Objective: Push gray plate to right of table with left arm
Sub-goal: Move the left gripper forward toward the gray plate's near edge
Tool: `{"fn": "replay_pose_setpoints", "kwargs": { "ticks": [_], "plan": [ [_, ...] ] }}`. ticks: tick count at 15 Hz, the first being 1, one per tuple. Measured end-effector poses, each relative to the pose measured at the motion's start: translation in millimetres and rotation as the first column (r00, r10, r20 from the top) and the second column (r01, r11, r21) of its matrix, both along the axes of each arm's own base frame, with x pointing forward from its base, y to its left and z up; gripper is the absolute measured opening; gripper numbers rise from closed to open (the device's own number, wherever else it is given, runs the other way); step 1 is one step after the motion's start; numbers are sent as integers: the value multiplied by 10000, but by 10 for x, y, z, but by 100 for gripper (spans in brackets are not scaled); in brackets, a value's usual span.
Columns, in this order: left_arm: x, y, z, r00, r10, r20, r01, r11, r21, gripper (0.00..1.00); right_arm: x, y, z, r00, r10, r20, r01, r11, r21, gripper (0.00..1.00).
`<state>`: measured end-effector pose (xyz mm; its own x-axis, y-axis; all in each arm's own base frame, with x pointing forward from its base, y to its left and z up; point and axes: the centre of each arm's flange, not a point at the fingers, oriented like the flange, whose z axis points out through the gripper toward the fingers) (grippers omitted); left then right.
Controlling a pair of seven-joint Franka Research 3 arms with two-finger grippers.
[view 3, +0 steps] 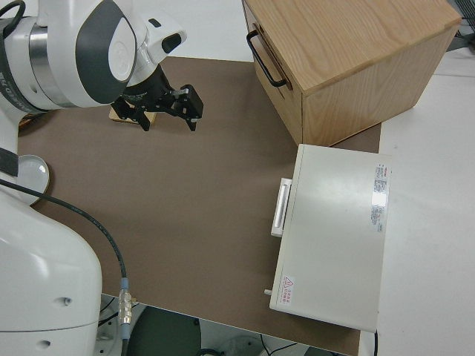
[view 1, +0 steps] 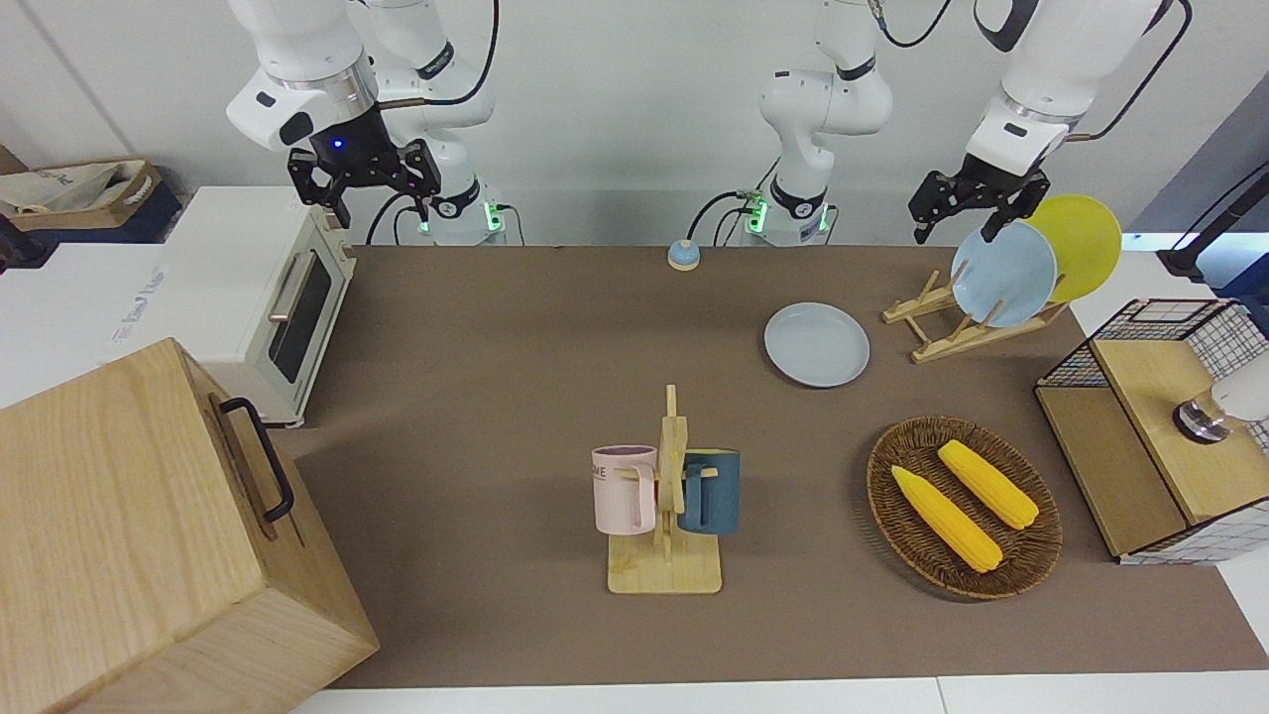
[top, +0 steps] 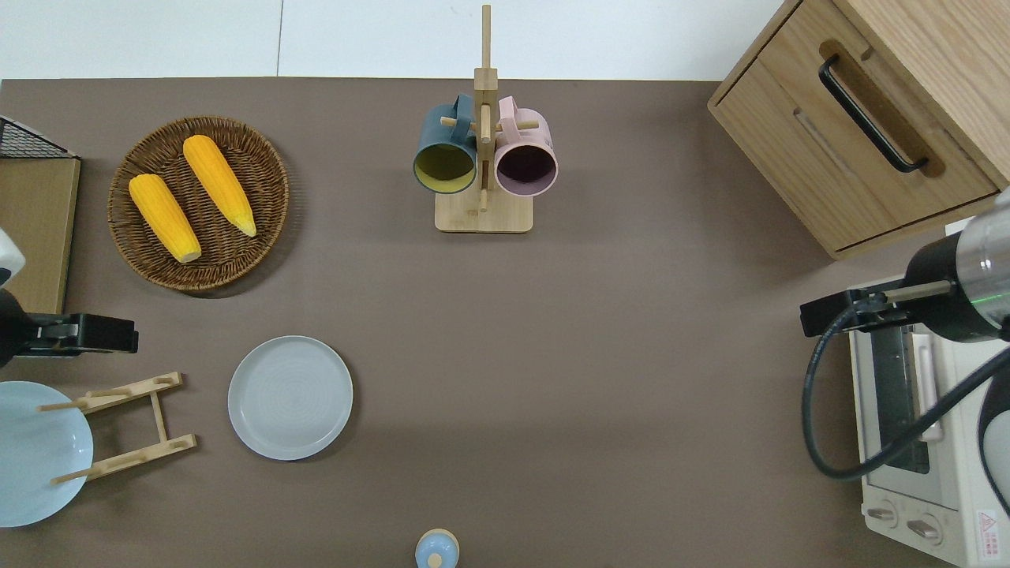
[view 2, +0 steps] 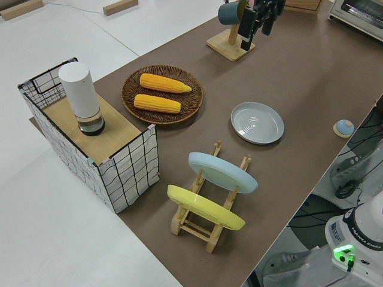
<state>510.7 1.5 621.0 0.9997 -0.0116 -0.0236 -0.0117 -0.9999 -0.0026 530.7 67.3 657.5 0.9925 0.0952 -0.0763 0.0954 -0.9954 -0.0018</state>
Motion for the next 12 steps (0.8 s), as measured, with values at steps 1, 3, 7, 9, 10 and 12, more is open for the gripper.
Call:
{"fn": "replay_pose_setpoints", "kwargs": {
  "ticks": [1,3,7,9,10,12],
  "plan": [
    [0,-14,0,10000,-27,-2,27,10000,-2,100,0,0,0,10000,0,0,0,10000,0,99],
    [0,13,4,10000,22,6,-22,10000,-9,100,0,0,0,10000,0,0,0,10000,0,99],
    [1,18,9,10000,31,16,-31,10000,-11,100,0,0,0,10000,0,0,0,10000,0,99],
    [1,1,10,10000,4,20,-4,10000,-7,100,0,0,0,10000,0,0,0,10000,0,99],
    [4,-7,5,10000,1,10,-1,10000,-3,100,0,0,0,10000,0,0,0,10000,0,99],
    [13,-16,-11,10000,-6,-22,6,10000,-12,100,0,0,0,10000,0,0,0,10000,0,99]
  ]
}}
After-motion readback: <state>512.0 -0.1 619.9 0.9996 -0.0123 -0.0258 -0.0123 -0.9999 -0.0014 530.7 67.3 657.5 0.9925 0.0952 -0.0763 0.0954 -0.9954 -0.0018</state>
